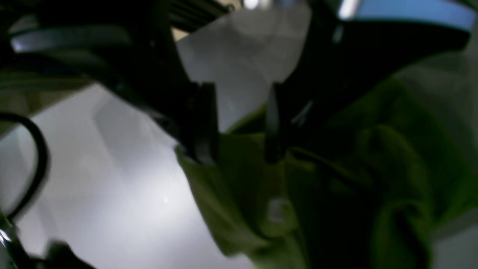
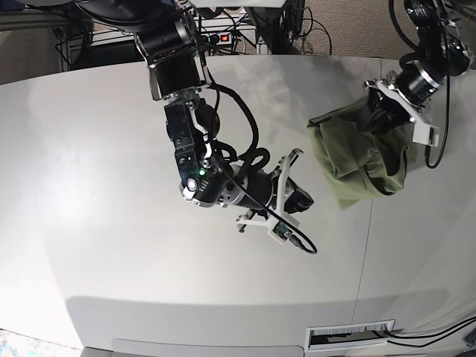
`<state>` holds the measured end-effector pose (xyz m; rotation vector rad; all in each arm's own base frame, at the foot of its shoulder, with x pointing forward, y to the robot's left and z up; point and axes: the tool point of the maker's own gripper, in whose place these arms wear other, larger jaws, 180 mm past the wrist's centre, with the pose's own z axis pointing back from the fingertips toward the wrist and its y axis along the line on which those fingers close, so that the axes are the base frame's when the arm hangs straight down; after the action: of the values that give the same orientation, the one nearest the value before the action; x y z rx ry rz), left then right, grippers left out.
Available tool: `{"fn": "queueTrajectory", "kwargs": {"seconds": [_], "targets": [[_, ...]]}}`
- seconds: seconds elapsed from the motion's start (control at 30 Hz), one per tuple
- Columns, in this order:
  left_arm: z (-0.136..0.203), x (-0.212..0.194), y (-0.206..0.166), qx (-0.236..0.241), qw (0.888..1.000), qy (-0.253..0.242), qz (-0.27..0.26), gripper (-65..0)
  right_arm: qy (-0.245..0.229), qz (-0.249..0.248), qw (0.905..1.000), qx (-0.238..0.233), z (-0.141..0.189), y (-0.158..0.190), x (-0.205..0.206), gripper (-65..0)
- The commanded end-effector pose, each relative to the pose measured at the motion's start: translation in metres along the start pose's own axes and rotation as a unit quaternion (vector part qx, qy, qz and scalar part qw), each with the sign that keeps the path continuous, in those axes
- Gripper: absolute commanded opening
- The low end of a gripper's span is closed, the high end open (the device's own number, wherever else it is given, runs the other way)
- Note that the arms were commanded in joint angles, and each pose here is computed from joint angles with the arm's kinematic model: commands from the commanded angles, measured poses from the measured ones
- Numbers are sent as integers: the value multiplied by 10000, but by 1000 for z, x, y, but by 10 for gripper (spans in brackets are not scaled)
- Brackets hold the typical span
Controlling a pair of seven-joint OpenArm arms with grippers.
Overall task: Fold the T-shirt properly
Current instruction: 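Press and adjust the folded bundle with the left gripper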
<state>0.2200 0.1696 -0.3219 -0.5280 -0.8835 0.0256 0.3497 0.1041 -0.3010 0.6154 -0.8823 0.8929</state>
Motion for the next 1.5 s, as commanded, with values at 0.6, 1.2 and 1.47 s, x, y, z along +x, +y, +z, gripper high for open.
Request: {"fn": "queueTrajectory", "kwargs": {"seconds": [0.6, 1.2, 1.47], "targets": [[-29, -1, -10, 111, 9978, -67, -645, -600, -284, 72, 9996, 34, 3, 0, 22, -608], [-20, -1, 1, 136, 9945, 277, -1002, -389, -210, 79, 9997, 20, 4, -2, 19, -608], [-18, -13, 1, 161, 9926, 671, -1003, -348, -216, 79, 9997, 21, 4, -1, 19, -608]]}}
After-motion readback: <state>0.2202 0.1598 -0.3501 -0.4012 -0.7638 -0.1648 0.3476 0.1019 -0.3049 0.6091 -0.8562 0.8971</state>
